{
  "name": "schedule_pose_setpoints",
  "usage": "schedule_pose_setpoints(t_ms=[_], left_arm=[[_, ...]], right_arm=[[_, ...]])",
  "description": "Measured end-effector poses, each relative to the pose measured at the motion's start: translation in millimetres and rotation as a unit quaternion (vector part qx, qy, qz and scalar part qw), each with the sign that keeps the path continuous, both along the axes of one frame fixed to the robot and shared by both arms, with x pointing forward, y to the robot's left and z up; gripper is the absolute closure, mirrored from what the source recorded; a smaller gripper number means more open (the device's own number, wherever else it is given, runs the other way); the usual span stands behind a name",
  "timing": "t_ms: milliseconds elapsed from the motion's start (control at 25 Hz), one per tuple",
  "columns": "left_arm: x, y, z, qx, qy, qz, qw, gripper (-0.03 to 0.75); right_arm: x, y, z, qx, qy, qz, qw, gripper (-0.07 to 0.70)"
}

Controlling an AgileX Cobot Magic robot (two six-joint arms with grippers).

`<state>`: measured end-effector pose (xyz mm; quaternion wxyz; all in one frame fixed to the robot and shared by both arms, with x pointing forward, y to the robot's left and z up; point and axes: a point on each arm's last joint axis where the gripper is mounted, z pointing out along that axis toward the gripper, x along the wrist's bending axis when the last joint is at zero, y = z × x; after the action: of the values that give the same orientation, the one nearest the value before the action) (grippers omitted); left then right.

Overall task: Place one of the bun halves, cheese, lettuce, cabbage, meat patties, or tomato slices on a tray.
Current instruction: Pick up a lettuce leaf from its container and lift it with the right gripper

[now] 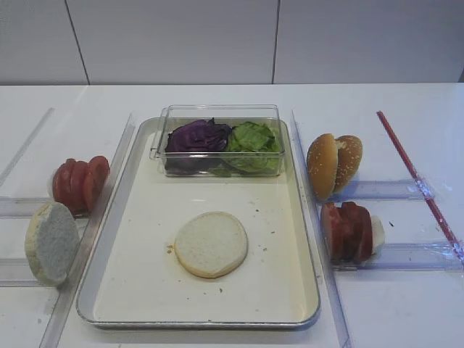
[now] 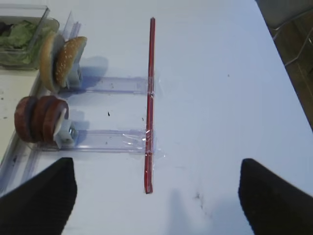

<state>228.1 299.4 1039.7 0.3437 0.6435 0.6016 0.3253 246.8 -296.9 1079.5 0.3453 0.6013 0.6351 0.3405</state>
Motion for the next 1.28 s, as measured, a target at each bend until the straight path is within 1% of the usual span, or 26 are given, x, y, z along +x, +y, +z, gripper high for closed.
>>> schedule_pose_setpoints(t_ms=[120, 280, 520, 640, 800, 960, 1120, 1160, 1240, 1280], left_arm=[[0.0, 0.0, 0.0, 0.0, 0.0, 0.0, 1.0, 0.299], [0.0, 0.0, 0.0, 0.0, 0.0, 0.0, 1.0, 0.299], [0.0, 0.0, 0.0, 0.0, 0.0, 0.0, 1.0, 0.299], [0.0, 0.0, 0.0, 0.0, 0.0, 0.0, 1.0, 0.299], [0.0, 0.0, 0.0, 0.0, 0.0, 0.0, 1.0, 0.299], [0.0, 0.0, 0.0, 0.0, 0.0, 0.0, 1.0, 0.299], [0.0, 0.0, 0.0, 0.0, 0.0, 0.0, 1.0, 0.299], [0.0, 0.0, 0.0, 0.0, 0.0, 0.0, 1.0, 0.299], [0.0, 0.0, 0.0, 0.0, 0.0, 0.0, 1.0, 0.299], [0.0, 0.0, 0.0, 0.0, 0.0, 0.0, 1.0, 0.299]], right_arm=[[8.2, 0.2, 13.1, 0.0, -0.002, 0.002, 1.0, -0.06], [19.1, 1.1, 23.0, 0.006, 0.012, 0.007, 0.9999, -0.06], [35.6, 4.2, 36.3, 0.021, 0.046, 0.018, 0.9985, -0.003], [47.3, 7.2, 44.1, 0.036, 0.066, 0.027, 0.9968, 0.007], [65.1, 12.4, 52.1, 0.062, 0.094, 0.039, 0.9929, 0.008], [84.0, 15.8, 59.4, 0.072, 0.119, 0.05, 0.989, 0.008], [106.0, 22.4, 67.4, 0.068, 0.144, 0.077, 0.9842, 0.008], [120.1, 26.7, 70.7, 0.064, 0.164, 0.09, 0.9802, 0.008], [134.9, 31.3, 74.9, 0.061, 0.183, 0.1, 0.9761, 0.008], [134.9, 31.3, 74.9, 0.061, 0.183, 0.1, 0.9761, 0.008]])
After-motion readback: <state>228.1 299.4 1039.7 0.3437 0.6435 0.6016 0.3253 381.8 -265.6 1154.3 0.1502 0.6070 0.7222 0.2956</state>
